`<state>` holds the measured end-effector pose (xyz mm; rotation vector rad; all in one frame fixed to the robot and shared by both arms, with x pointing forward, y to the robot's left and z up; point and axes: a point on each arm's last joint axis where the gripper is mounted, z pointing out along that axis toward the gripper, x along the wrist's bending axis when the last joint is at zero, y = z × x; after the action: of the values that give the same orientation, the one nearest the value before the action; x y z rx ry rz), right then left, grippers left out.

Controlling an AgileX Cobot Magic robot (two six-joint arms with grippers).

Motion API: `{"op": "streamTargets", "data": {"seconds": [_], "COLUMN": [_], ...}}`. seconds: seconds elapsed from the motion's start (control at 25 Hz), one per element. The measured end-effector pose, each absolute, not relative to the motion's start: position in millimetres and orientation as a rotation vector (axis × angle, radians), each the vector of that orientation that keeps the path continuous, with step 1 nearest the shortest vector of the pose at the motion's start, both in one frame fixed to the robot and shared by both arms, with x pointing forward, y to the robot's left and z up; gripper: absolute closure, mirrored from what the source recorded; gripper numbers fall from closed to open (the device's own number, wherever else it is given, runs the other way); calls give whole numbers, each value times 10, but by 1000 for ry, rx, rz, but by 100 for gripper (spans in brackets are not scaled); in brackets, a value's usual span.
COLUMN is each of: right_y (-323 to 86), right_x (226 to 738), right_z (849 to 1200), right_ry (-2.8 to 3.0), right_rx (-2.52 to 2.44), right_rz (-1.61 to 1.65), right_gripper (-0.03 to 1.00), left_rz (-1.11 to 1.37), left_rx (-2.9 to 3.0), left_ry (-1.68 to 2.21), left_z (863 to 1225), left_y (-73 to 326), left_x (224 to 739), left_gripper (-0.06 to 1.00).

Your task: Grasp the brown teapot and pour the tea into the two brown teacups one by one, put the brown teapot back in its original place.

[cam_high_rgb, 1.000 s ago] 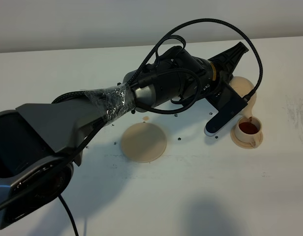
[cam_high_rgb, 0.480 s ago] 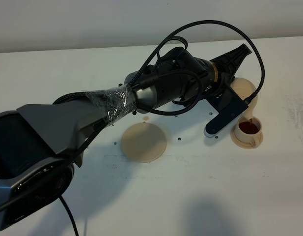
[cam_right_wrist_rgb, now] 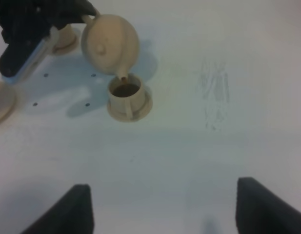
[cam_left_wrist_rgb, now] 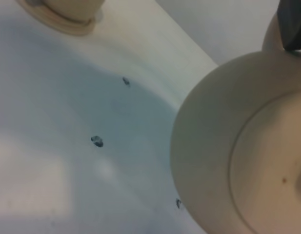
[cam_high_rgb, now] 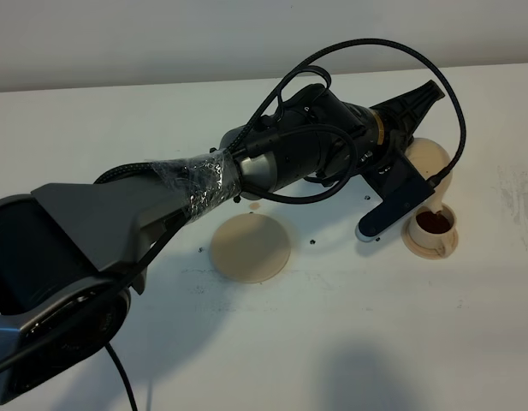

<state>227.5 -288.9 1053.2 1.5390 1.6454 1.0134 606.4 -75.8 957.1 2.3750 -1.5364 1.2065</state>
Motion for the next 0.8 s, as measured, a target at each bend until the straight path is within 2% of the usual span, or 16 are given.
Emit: {"op": "streamTargets", "data": {"seconds": [0.8], "right_y": [-2889], "right_x": [2275], "right_z": [10532], "right_ry": [1645], "right_rx": [1539], "right_rz": [1013], "right_gripper": [37], "left_rz": [1231], "left_rx": [2343], "left_ry": [-1596], "left_z": [9632], "left_y": [-763], "left_x": [6048], "left_gripper": [86]}}
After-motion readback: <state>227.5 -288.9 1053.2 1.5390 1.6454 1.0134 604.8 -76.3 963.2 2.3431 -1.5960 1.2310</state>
